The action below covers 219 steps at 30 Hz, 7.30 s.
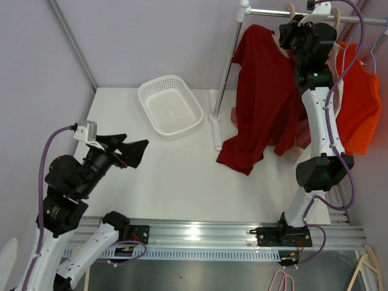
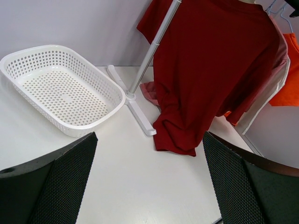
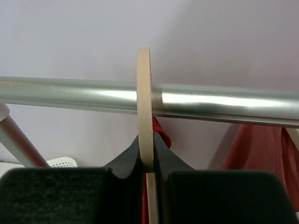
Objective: Remove the t-shirt from the hanger
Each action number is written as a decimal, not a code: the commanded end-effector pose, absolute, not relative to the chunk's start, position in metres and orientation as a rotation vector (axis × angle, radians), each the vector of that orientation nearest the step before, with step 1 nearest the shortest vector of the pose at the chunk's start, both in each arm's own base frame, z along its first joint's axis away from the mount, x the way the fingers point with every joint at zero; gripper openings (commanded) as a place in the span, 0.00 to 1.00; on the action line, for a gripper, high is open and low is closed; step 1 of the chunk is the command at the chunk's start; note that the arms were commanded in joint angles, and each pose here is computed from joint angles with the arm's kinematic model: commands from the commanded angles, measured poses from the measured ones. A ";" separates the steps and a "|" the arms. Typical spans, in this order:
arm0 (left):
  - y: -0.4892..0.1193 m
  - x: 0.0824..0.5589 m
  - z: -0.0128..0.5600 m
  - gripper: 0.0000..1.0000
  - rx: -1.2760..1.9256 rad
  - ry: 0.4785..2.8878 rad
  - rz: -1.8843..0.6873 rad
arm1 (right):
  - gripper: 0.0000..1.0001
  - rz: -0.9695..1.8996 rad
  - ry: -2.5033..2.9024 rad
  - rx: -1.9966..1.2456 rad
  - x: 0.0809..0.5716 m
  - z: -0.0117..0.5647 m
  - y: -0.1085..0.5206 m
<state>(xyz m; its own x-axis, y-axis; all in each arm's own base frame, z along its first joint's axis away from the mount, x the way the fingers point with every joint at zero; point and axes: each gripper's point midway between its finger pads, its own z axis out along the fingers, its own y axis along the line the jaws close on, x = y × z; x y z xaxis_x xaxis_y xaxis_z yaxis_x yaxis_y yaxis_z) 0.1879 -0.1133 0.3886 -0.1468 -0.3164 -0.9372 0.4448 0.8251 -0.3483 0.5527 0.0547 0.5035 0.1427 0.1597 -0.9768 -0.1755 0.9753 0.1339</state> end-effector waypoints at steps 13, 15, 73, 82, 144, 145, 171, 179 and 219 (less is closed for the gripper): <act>-0.111 0.187 0.393 1.00 0.109 1.554 -0.655 | 0.00 0.229 1.150 -0.066 0.442 0.603 0.060; -0.112 0.186 0.393 0.99 0.109 1.554 -0.657 | 0.00 0.226 1.169 -0.040 0.437 0.597 0.057; -0.353 0.180 0.344 0.30 0.697 1.279 -0.642 | 0.00 0.016 1.395 0.671 0.359 0.513 0.130; -0.335 0.106 0.386 0.01 0.830 1.122 -0.875 | 0.00 -0.095 1.394 0.665 0.384 0.505 0.118; -0.173 0.400 0.646 0.01 0.053 0.984 -0.387 | 0.00 0.236 1.475 0.392 0.301 0.536 0.080; -0.169 0.402 0.657 0.01 0.039 0.948 -0.382 | 0.00 0.238 1.471 0.392 0.304 0.537 0.079; -0.095 0.509 0.637 0.01 -0.092 0.823 -0.448 | 0.00 0.287 1.448 0.329 0.399 0.526 0.094; -0.125 0.590 0.513 0.01 -0.129 1.148 -0.557 | 0.00 0.309 1.415 0.297 0.382 0.542 0.092; -0.172 0.548 0.273 1.00 -0.212 2.027 -0.540 | 0.00 0.253 1.242 -0.033 0.521 0.566 0.121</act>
<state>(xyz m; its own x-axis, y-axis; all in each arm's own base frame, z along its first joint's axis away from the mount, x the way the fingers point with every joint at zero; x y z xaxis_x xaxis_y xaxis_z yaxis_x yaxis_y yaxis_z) 0.5524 -0.1619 0.1494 -0.6956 -0.3975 -0.5984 -0.1086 0.8816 -0.4594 0.5295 0.1243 0.5319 0.2091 0.1488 -0.9665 -0.1854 0.9765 0.1102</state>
